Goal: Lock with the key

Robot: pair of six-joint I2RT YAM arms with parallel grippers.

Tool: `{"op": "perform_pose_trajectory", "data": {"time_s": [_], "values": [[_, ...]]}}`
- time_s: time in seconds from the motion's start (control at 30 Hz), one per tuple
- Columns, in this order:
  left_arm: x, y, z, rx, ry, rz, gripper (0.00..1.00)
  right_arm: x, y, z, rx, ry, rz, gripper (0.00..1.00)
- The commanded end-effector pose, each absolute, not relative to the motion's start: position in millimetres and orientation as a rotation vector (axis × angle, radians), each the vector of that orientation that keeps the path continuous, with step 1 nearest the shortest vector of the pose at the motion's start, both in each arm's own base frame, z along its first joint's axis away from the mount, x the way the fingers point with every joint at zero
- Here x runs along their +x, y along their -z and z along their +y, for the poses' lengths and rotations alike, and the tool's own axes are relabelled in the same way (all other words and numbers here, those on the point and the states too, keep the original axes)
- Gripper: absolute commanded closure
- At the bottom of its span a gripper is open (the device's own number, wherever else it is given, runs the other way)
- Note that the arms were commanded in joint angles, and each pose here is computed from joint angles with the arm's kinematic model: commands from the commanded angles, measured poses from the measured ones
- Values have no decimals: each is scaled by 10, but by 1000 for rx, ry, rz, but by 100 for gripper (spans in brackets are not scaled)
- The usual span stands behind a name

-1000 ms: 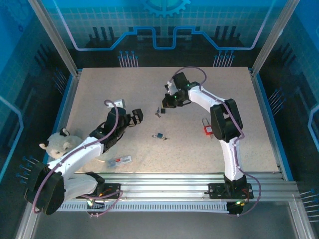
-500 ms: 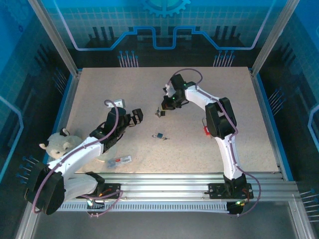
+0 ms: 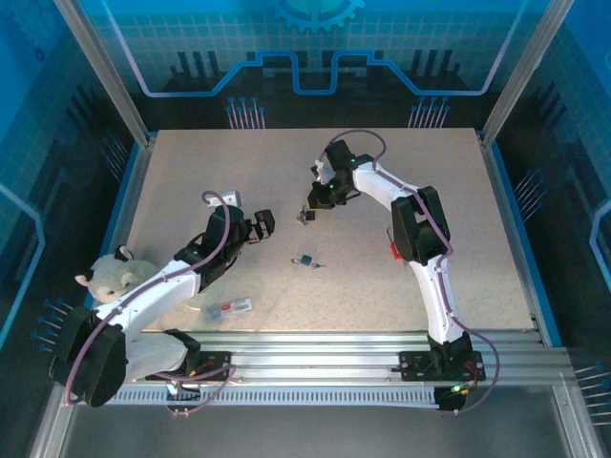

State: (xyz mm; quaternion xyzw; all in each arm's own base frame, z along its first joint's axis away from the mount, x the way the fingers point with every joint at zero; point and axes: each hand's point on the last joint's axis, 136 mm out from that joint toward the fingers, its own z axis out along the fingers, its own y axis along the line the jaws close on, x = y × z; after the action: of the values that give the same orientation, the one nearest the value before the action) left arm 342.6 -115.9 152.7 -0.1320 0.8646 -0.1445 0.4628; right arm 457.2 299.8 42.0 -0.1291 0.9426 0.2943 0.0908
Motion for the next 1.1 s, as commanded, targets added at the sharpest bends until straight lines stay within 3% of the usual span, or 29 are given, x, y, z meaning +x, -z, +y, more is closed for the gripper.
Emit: {"op": "perform_pose_trajectory", "data": {"time_s": [0.0,0.7,1.07], "values": [[3462,-1548,-1187,-304,348,2115,1,4560,-266,2908,-381,-860,2852,92],[3468,-1530,-1188,-300,343,2123,1,4663,-230,2819,-396,-782,2858,76],[3466,-1540,-1208,-291,351,2121,1,4726,-614,2837,-482,-722,2778,51]]}}
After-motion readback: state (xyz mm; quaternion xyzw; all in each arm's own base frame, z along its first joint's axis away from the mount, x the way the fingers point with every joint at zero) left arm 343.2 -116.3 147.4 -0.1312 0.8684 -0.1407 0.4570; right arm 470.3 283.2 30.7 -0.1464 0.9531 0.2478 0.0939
